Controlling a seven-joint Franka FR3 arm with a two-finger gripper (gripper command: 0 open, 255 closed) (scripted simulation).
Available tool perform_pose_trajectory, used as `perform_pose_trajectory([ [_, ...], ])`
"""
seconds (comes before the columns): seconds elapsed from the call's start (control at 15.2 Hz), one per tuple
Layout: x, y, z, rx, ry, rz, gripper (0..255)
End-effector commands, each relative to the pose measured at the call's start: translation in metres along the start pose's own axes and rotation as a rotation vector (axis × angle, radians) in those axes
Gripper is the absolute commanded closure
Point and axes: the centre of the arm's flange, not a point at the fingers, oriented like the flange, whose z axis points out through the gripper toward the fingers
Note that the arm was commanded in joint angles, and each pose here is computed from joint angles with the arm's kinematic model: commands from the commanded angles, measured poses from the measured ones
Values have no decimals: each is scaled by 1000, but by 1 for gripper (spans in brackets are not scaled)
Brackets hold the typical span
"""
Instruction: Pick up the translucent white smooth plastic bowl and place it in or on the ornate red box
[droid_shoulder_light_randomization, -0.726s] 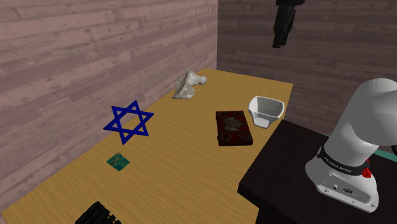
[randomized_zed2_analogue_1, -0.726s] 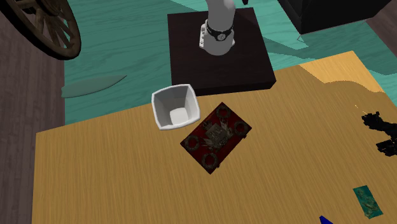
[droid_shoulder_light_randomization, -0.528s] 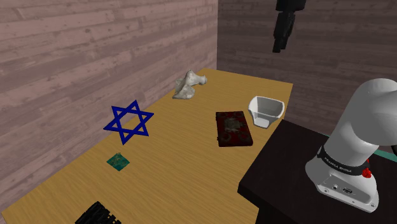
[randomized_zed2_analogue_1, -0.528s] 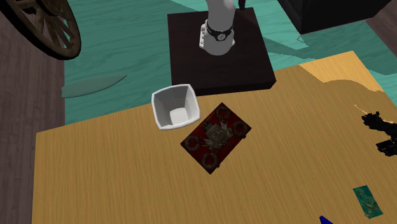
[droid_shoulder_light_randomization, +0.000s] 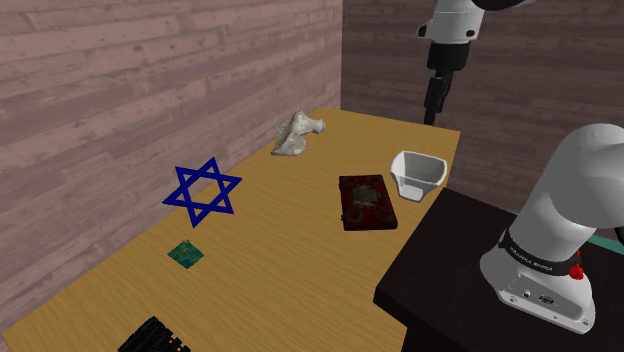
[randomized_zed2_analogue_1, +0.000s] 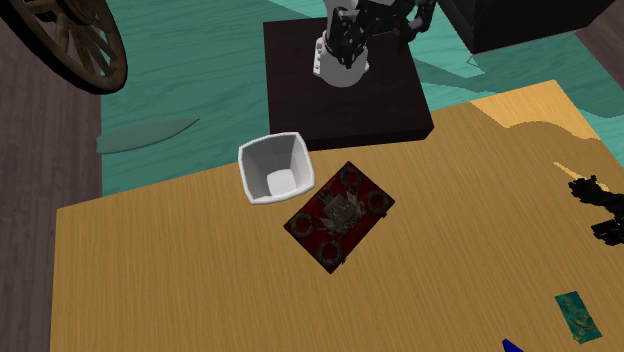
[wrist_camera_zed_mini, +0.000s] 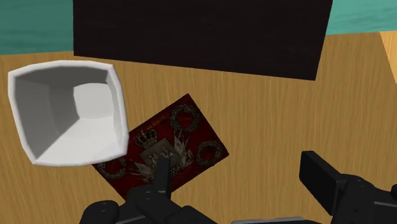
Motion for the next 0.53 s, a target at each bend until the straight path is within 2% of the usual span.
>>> perform_pose_trajectory([
  [0.0, -1, 9, 24, -21, 3, -7, 0],
  [0.46, -4, 41, 106, -93, 8, -25, 0],
])
